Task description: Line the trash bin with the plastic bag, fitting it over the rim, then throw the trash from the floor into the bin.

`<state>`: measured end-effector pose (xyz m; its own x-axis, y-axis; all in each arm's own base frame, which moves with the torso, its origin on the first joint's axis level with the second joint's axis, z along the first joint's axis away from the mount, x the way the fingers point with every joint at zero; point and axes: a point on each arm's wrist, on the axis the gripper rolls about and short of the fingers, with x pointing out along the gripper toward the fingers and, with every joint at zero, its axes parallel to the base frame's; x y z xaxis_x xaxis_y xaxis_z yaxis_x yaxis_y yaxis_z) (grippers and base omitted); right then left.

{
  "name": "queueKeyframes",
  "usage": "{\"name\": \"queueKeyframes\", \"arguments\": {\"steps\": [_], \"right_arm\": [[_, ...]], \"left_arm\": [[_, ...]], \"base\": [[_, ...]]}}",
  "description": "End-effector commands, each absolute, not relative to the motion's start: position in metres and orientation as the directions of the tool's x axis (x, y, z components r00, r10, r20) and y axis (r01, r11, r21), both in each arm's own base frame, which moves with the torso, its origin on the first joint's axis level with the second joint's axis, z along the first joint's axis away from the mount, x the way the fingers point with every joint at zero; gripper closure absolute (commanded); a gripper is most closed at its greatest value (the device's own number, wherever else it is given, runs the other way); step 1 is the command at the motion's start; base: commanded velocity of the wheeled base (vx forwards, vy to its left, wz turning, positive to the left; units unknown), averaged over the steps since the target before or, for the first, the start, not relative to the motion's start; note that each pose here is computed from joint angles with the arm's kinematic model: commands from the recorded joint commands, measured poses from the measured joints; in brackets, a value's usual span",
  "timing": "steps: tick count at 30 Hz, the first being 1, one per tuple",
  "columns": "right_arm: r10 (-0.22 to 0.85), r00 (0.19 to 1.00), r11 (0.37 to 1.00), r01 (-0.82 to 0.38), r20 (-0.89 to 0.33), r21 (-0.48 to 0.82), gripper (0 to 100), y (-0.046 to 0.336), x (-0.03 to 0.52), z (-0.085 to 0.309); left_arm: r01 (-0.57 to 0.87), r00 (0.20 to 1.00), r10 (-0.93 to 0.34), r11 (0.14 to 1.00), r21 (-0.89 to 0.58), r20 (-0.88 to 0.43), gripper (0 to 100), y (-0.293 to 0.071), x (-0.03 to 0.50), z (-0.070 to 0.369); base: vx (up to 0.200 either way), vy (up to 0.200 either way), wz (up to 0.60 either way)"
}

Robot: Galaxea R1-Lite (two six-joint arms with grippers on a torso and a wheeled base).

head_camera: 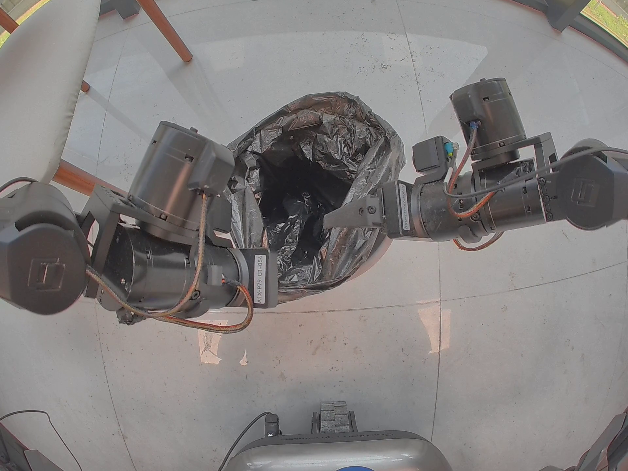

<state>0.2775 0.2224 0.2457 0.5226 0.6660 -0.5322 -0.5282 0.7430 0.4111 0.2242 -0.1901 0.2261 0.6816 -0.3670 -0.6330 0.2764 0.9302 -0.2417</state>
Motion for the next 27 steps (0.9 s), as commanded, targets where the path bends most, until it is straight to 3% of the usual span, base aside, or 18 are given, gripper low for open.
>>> {"name": "queueKeyframes", "arguments": {"steps": [1, 2, 3, 27], "right_arm": [[0.65, 0.528, 0.757, -0.516, -0.546, 0.402, 0, 0.228, 0.285, 0.238], [0.649, 0.529, 0.758, -0.515, -0.547, 0.401, 0, 0.228, 0.286, 0.238], [0.649, 0.534, 0.758, -0.515, -0.542, 0.4, 100, 0.229, 0.286, 0.239], [0.614, 0.507, 0.784, -0.481, -0.604, 0.392, 100, 0.207, 0.27, 0.253]], "left_arm": [[0.275, 0.68, -0.365, 0.931, -0.241, -0.636, 100, -0.19, 0.224, 0.226], [0.275, 0.68, -0.365, 0.931, -0.241, -0.636, 100, -0.19, 0.224, 0.226], [0.276, 0.681, -0.366, 0.931, -0.241, -0.634, 100, -0.19, 0.224, 0.226], [0.236, 0.699, -0.315, 0.949, -0.208, -0.642, 100, -0.187, 0.226, 0.222]], "base": [[0.0, 0.0, 0.0], [0.0, 0.0, 0.0], [0.0, 0.0, 0.0], [0.0, 0.0, 0.0]]}}
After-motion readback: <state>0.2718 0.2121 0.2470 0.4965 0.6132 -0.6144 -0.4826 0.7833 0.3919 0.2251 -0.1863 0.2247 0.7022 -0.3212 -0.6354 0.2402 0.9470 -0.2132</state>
